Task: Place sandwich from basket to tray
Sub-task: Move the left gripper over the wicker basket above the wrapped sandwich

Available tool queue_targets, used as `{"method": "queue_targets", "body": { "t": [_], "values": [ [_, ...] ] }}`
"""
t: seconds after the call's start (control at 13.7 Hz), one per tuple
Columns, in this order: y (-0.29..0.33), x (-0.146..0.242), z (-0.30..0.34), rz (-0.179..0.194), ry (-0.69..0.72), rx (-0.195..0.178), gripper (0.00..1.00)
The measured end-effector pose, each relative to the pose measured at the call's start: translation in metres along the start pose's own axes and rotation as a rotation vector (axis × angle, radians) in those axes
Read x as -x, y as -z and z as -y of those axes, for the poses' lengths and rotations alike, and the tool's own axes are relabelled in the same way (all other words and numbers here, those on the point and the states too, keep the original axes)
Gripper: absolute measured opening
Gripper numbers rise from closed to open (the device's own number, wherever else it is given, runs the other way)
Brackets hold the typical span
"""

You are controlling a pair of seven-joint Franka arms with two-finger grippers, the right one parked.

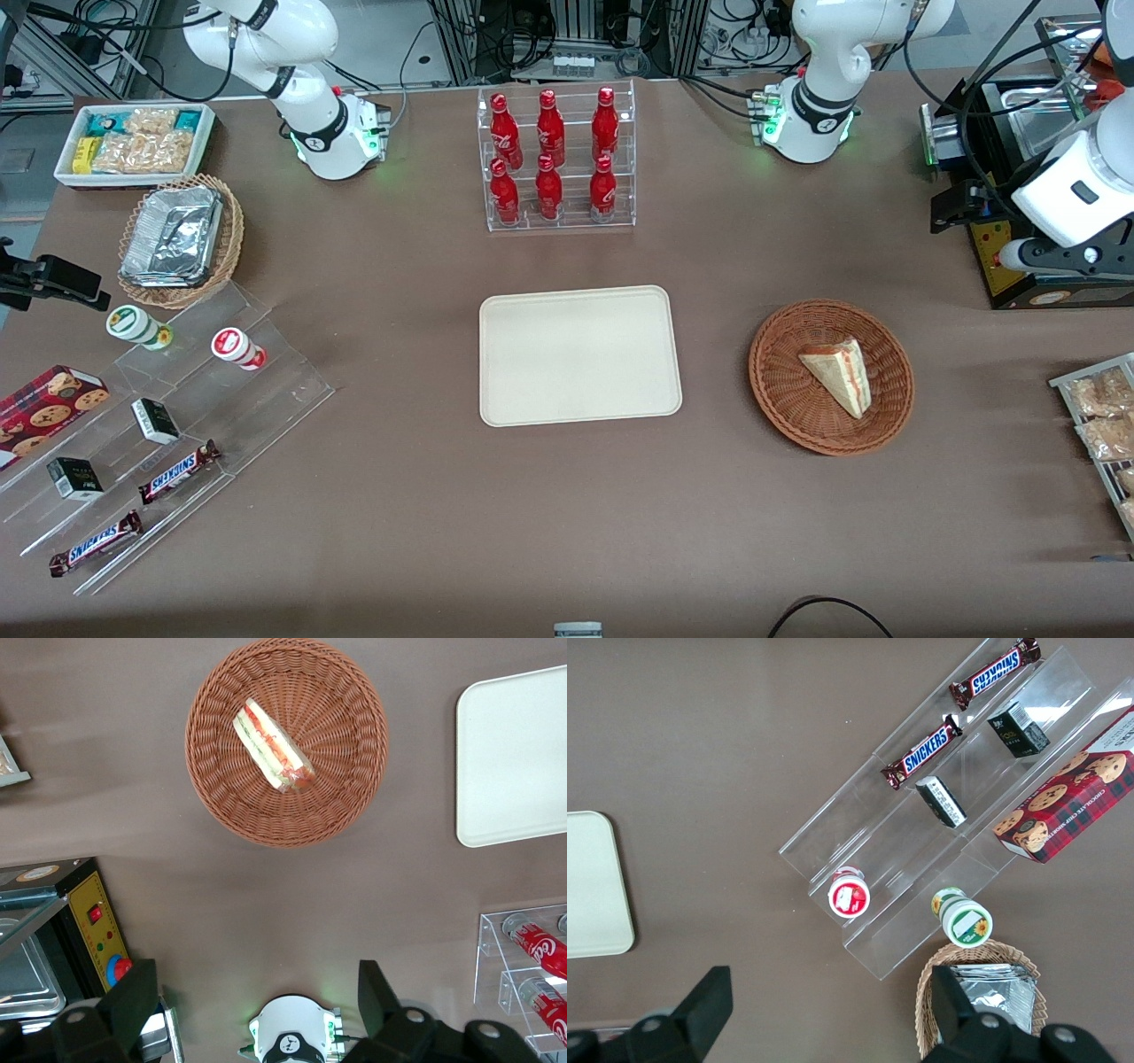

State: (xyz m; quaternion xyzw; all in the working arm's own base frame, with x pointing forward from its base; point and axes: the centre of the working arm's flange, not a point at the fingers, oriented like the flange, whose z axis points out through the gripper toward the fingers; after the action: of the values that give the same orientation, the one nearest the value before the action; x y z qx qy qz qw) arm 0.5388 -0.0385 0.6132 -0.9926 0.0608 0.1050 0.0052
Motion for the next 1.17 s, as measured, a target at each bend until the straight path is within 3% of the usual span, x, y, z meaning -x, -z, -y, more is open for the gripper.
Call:
{"method": "queue_targets", "body": {
  "t": [0.37, 0.8, 1.17],
  "values": [
    [-0.01, -0.012, 0.0, -0.006, 0.019, 0.0, 1.0],
    [-0.101, -0.052, -0.008, -0.022, 0.002, -0.001, 1.0],
    [-0.153, -0.063, -0.011, -0.072, 0.008, -0.003, 1.0]
  ]
}}
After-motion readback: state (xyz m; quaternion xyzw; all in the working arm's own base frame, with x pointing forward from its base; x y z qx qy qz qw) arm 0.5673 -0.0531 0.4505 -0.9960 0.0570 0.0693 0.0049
